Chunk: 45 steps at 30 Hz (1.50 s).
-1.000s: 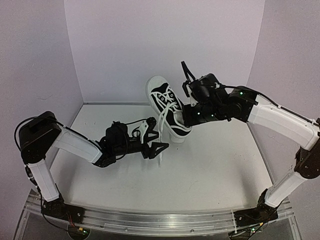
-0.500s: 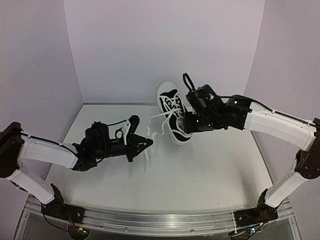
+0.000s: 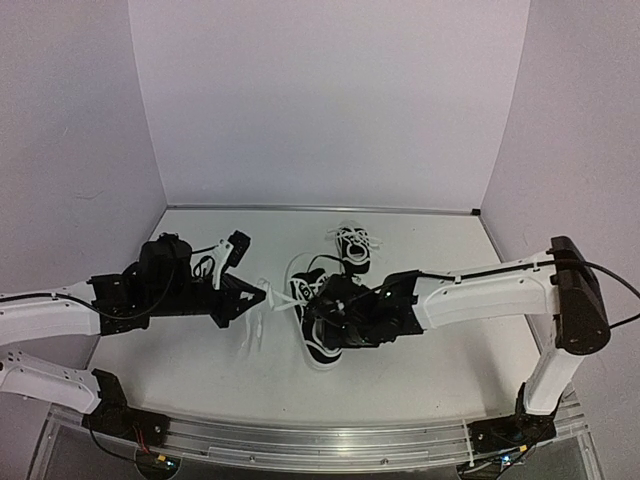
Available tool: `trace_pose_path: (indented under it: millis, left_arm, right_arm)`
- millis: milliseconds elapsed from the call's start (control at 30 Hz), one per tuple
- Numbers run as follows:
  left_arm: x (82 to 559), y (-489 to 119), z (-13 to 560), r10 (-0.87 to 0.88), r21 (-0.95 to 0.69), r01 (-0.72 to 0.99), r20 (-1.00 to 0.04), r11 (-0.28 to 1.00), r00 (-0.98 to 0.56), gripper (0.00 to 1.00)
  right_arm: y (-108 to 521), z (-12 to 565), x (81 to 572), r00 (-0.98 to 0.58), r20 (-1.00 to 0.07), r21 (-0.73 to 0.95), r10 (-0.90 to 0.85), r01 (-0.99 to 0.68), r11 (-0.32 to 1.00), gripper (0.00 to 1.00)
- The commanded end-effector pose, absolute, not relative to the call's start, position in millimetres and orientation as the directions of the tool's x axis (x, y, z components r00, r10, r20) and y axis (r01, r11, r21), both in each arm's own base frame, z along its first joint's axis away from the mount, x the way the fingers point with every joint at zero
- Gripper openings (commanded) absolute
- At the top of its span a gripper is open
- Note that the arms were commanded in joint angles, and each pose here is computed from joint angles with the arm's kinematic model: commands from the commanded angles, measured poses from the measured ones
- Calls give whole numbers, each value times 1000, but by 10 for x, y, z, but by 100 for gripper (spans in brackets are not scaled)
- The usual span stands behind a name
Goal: Tie the shoes
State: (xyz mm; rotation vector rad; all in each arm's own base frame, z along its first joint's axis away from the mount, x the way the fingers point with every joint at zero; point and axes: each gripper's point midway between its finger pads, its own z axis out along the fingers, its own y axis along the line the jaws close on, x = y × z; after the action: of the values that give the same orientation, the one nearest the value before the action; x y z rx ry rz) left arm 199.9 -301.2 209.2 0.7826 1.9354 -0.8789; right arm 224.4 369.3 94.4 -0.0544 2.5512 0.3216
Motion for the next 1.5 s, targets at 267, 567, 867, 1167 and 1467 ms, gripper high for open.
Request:
trace_pose_path:
  millis: [267,567,867,1167,1467]
  left_arm:
    - [2231,-2794,1257,244,-326,591,-688,738,-683,0]
    - [2559,-2369,1050,186,-276,426,-610,861,-770,34]
    - [2587,-2261,999,176,-253,394,-600,884,-781,48]
    - [2021,-2396,1022,241,-337,466,-534,818,-810,43]
    - [1884,-2405,592,275,-244,404,-431,882,-860,40]
  right_arm:
    - [4141,724,2134,-876,-434,414,211,14,910,19]
    - [3780,717,2136,-866,-472,359,163,-21,933,25]
    - [3875,1103,2048,-855,-518,390,23,-213,896,69]
    - [3804,1431,2053,-803,-596,384,-21,-307,871,87]
    - [3751,1487,2052,-796,-605,386,-18,-313,868,91]
